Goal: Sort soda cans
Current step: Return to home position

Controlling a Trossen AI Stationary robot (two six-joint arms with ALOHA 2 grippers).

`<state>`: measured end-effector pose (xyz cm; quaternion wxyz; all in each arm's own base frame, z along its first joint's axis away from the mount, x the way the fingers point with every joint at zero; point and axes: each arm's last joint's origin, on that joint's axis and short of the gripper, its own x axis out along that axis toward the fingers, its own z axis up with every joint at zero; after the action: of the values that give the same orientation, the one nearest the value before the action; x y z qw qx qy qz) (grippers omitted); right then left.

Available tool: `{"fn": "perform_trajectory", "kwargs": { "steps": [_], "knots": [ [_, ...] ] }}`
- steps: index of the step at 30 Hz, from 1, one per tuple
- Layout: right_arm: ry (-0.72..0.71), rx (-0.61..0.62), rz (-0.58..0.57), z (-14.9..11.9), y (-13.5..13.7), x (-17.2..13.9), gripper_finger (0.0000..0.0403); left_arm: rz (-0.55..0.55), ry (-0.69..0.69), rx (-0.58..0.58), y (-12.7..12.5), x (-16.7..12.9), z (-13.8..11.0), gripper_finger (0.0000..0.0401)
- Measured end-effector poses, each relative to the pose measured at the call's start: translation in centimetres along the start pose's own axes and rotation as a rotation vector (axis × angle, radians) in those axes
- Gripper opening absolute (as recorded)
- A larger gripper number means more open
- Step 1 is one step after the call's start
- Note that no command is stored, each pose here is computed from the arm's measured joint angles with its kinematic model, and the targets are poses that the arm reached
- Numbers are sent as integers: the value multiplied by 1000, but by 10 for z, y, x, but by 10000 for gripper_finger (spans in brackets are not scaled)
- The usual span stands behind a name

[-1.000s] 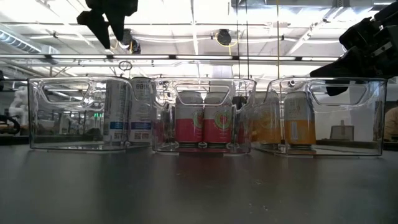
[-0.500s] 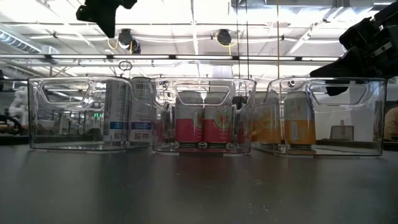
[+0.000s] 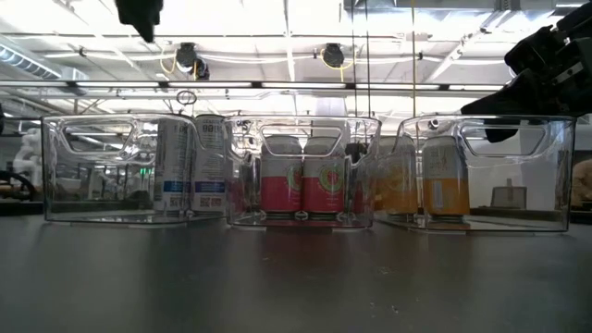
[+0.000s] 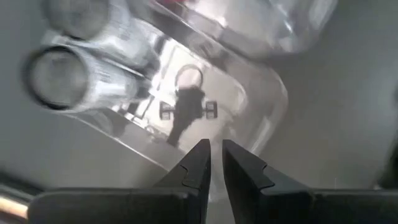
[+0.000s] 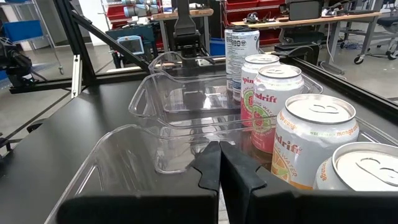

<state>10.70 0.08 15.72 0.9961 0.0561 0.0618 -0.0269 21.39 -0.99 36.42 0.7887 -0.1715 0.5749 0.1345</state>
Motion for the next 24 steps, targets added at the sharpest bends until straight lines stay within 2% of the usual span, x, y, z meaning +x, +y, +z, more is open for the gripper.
{"fn": "perform_trajectory", "kwargs": {
  "steps": [3, 9, 16, 20, 24],
  "knots": [
    [0, 0, 0, 0, 0, 0, 0, -30, 50, 109, -6, 0, -7, 52],
    [0, 0, 0, 0, 0, 0, 0, -34, 53, 180, -14, -1, -12, 52],
    [0, 0, 0, 0, 0, 0, 0, 72, -117, 291, -27, 2, -20, 52],
    [0, 0, 0, 0, 0, 0, 0, 61, -241, 349, -24, 10, -49, 52],
    [0, 0, 0, 0, 0, 0, 0, -1, -401, 335, 0, 23, -88, 52]
  ]
}}
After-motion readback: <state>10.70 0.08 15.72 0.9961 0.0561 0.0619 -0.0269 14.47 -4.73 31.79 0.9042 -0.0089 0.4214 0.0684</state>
